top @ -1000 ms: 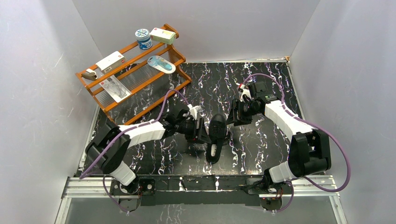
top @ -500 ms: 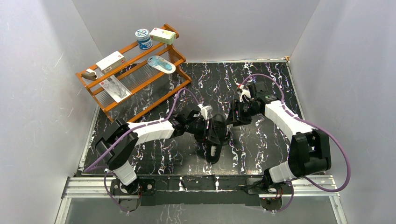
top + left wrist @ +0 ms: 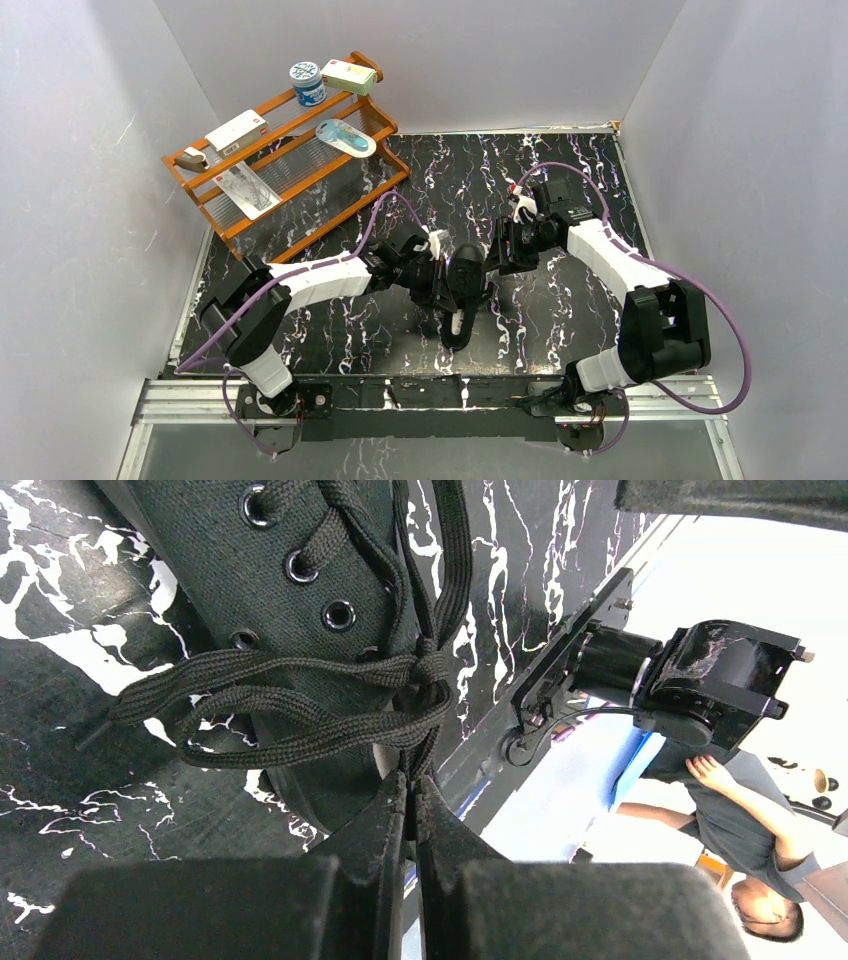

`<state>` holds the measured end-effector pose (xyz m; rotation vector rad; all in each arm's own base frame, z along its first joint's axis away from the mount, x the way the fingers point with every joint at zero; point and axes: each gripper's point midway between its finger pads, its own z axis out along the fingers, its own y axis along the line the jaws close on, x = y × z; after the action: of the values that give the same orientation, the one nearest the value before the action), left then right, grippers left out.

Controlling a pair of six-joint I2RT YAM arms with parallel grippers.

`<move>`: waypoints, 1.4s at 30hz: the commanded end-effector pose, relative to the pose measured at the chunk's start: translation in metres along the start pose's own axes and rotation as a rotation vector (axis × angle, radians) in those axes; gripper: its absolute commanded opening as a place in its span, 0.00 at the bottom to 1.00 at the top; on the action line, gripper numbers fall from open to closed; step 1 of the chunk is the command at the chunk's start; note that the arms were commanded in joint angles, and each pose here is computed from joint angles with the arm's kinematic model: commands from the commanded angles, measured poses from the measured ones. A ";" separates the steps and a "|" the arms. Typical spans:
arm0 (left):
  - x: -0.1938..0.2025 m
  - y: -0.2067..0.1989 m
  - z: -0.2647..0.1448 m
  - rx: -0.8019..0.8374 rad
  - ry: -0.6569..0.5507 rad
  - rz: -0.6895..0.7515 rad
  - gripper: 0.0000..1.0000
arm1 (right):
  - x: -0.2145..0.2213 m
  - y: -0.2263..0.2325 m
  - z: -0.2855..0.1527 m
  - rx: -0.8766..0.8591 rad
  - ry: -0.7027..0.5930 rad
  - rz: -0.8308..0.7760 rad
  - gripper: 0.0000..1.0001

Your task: Tie the shoes

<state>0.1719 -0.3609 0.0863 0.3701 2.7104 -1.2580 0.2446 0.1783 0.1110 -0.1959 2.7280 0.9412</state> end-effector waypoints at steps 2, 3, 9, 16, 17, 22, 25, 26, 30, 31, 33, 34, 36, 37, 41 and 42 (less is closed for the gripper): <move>-0.005 -0.018 -0.018 0.015 -0.021 0.043 0.00 | 0.000 0.006 -0.005 -0.028 -0.026 -0.013 0.62; -0.003 -0.020 -0.022 0.014 -0.022 0.045 0.00 | 0.002 0.005 -0.003 -0.031 -0.016 -0.005 0.62; 0.022 -0.021 -0.045 0.026 0.010 0.003 0.00 | 0.008 0.005 0.005 -0.060 0.025 0.040 0.63; 0.047 -0.016 -0.068 0.019 0.011 -0.056 0.00 | 0.014 0.014 0.016 -0.149 0.076 0.088 0.64; 0.051 -0.014 -0.070 0.017 0.007 -0.065 0.00 | 0.014 0.016 0.017 -0.165 0.083 0.093 0.64; 0.072 0.008 -0.068 -0.026 0.046 -0.120 0.00 | 0.019 0.020 0.021 -0.213 0.113 0.123 0.64; 0.082 0.022 -0.067 -0.067 0.059 -0.145 0.00 | 0.024 0.021 0.023 -0.235 0.126 0.140 0.64; 0.084 0.027 -0.067 -0.081 0.058 -0.149 0.00 | 0.026 0.022 0.023 -0.245 0.130 0.149 0.64; 0.085 0.039 -0.062 -0.116 0.057 -0.156 0.00 | 0.032 0.018 0.027 -0.240 0.142 0.165 0.64; 0.083 0.039 -0.061 -0.121 0.058 -0.153 0.02 | 0.032 0.018 0.027 -0.237 0.142 0.168 0.65; 0.078 0.038 -0.059 -0.129 0.059 -0.138 0.14 | 0.031 0.017 0.027 -0.230 0.139 0.174 0.66; 0.074 0.036 -0.059 -0.130 0.053 -0.124 0.22 | 0.030 0.016 0.028 -0.221 0.136 0.182 0.67; 0.063 0.028 -0.060 -0.111 0.024 -0.090 0.34 | 0.028 0.014 0.029 -0.208 0.129 0.184 0.69; 0.056 0.024 -0.062 -0.092 0.002 -0.078 0.38 | 0.026 0.014 0.029 -0.211 0.126 0.184 0.70; 0.026 0.014 -0.074 -0.001 -0.088 -0.091 0.48 | 0.026 0.015 0.034 -0.238 0.144 0.208 0.67; 0.019 0.012 -0.076 0.018 -0.107 -0.095 0.50 | 0.027 0.013 0.035 -0.233 0.148 0.213 0.67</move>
<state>0.1274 -0.2849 0.0868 0.1966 2.8150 -1.1493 0.2173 0.2057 0.0840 -0.0355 2.8250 1.3090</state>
